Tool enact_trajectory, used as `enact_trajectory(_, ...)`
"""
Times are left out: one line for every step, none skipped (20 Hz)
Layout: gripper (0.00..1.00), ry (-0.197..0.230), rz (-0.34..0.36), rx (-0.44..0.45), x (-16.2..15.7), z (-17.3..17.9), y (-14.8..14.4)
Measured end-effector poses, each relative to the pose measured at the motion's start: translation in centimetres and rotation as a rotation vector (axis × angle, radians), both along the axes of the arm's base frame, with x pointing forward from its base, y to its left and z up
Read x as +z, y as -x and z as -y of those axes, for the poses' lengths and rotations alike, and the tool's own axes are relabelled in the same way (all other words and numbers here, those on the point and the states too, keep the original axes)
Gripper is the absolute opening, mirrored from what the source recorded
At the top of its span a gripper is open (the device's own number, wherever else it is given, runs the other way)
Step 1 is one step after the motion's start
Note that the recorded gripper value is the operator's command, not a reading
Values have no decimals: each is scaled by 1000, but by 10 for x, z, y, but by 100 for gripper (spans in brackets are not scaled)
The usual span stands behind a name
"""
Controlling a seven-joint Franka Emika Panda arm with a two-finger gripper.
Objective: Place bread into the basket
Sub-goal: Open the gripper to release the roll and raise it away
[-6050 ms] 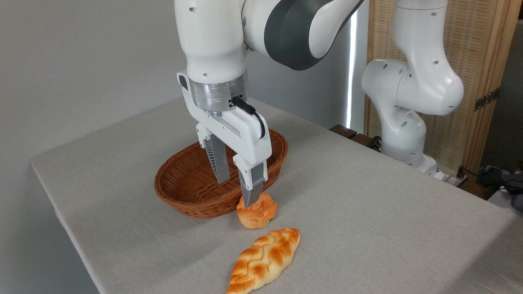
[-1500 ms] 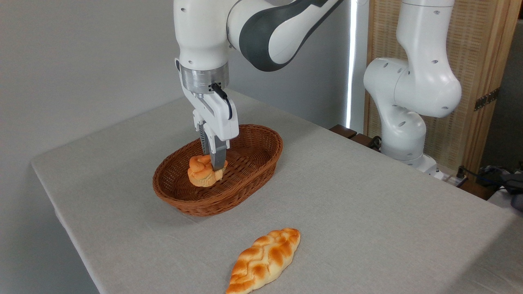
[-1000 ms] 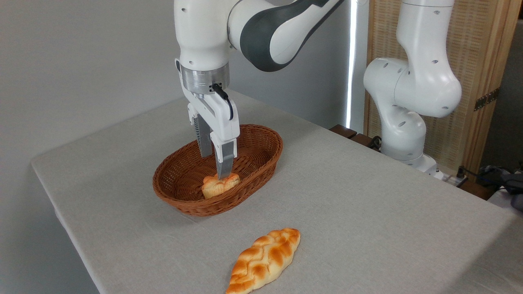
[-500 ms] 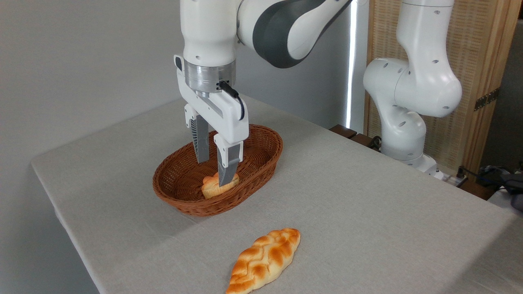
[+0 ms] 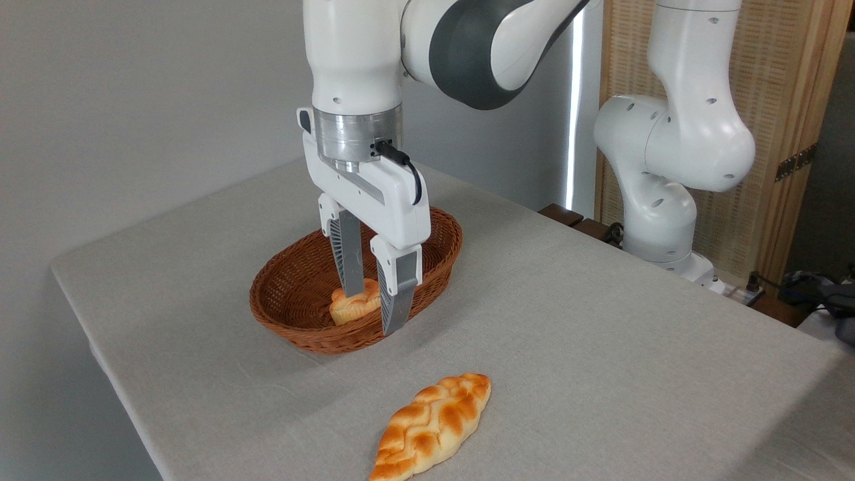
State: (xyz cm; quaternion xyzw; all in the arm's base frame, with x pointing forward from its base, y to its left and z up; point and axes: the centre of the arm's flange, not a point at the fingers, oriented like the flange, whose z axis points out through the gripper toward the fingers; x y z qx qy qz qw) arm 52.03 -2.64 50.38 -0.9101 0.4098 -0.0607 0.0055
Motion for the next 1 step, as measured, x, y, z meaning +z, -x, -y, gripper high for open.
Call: enact_trajectory(100,-2,-2,0,-1,-1,0)
